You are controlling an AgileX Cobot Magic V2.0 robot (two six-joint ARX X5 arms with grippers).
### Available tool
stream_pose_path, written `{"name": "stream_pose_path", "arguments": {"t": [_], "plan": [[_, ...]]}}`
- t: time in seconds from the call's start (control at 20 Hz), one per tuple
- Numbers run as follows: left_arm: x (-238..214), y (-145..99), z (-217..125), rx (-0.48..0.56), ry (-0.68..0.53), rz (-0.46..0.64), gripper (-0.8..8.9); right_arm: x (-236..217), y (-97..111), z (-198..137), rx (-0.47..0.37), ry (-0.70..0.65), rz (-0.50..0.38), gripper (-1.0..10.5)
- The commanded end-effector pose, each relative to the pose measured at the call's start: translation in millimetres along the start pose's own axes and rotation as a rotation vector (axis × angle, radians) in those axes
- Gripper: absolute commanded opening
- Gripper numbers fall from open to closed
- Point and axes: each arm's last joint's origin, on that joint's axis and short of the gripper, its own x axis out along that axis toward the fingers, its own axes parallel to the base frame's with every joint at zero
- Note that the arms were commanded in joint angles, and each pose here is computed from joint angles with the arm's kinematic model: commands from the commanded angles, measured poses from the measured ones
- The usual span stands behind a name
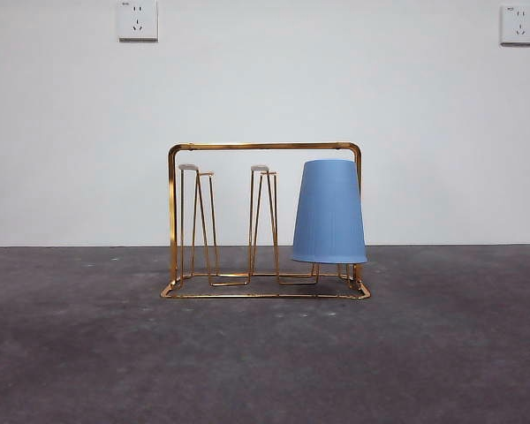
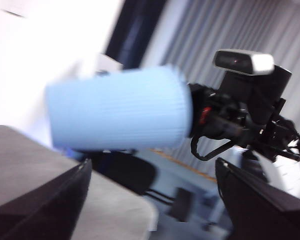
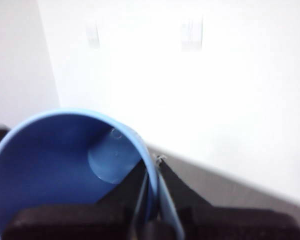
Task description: Pick up cup 1,put cup 1 in the cup rack,pick up cup 2,put cup 2 in the cup rack
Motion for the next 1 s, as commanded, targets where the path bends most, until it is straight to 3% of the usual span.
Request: {"name": "stream_pose_path", "arguments": {"t": [0.05,0.35,0.6,0.75,1.0], "plan": [[20.4,6.9,1.6,-0.091,-0.033,-0.117,4.51,-14.4,-0.7,7.7,-0.070,-0.073,-0.009,-0.1],[62.8,20.0,3.4,-0.207,-0.159,-0.368,4.78,-30.0,-1.3,16.1,-0.146,-0.159,-0.020,-0.1],[84.5,32.7,-0.7,-0.302,-0.252,-0.495,4.80,-31.0,-1.5,21.5,-0.181,-0.215,-0.029,-0.1],[98.2,45.7,-8.5,-0.368,-0.301,-0.503,4.80,-30.3,-1.5,22.5,-0.214,-0.225,-0.034,-0.1],[102.1,55.1,-9.3,-0.374,-0.373,-0.468,4.80,-30.1,-1.4,22.0,-0.236,-0.220,-0.035,-0.1]]}}
